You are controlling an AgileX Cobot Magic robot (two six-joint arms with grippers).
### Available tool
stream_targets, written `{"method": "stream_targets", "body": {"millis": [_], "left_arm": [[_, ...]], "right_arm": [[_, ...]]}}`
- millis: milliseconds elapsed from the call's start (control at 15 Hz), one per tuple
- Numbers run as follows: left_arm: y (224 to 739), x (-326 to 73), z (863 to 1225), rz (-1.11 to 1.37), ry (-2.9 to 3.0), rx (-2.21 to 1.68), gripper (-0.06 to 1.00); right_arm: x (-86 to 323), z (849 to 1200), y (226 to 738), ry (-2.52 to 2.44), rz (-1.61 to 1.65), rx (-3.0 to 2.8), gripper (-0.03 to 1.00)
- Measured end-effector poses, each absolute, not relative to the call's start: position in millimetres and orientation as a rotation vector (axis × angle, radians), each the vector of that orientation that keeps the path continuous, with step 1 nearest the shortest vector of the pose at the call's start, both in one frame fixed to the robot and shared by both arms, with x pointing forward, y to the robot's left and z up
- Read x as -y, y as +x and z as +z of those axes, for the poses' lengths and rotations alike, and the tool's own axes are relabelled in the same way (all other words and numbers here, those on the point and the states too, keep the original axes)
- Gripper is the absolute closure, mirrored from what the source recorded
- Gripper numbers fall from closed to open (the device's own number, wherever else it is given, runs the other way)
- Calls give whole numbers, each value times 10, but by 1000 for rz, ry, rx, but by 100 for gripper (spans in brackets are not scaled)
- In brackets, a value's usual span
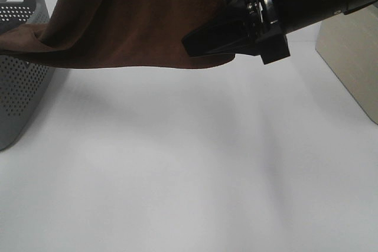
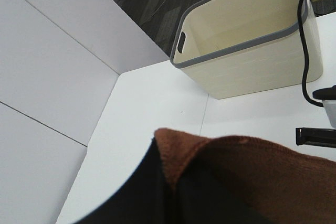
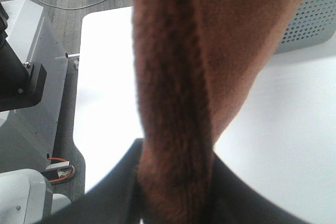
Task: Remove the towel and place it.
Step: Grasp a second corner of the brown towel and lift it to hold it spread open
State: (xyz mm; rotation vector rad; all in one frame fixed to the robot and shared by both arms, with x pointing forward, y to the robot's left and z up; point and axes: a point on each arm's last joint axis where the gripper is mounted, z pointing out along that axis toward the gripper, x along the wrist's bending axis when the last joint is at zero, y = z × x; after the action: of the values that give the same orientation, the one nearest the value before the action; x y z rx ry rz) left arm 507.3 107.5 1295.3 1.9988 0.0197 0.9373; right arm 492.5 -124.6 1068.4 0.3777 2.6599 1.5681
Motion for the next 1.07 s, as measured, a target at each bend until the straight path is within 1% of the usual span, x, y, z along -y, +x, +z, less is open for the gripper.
{"method": "stream_targets", "body": {"millis": [200,267,333,400,667,867,1067], "left_arm": [[5073,-1075,12953,937,1999,-21,94],[5073,-1075,12953,935,1998,-23,94],[5073,-1075,12953,934,1998,-25,94],[5073,-1075,12953,932,1997,-28,94],[5073,-1075,12953,932,1997,-29,94],[5074,-1076,12953,920,1994,-48,94],[5094,-1063,12933,903,1996,-69,94]], "right_arm": [[1259,10659,4920,381,1527,-2687,71],[1260,10657,4920,380,1524,-2689,77],[1260,10657,4919,389,1525,-2692,93],[1260,10658,4920,401,1529,-2692,96],[1258,10672,4954,503,1550,-2658,96],[1284,10680,5016,773,1517,-2638,96],[1361,10928,5110,994,1313,-2633,96]]}}
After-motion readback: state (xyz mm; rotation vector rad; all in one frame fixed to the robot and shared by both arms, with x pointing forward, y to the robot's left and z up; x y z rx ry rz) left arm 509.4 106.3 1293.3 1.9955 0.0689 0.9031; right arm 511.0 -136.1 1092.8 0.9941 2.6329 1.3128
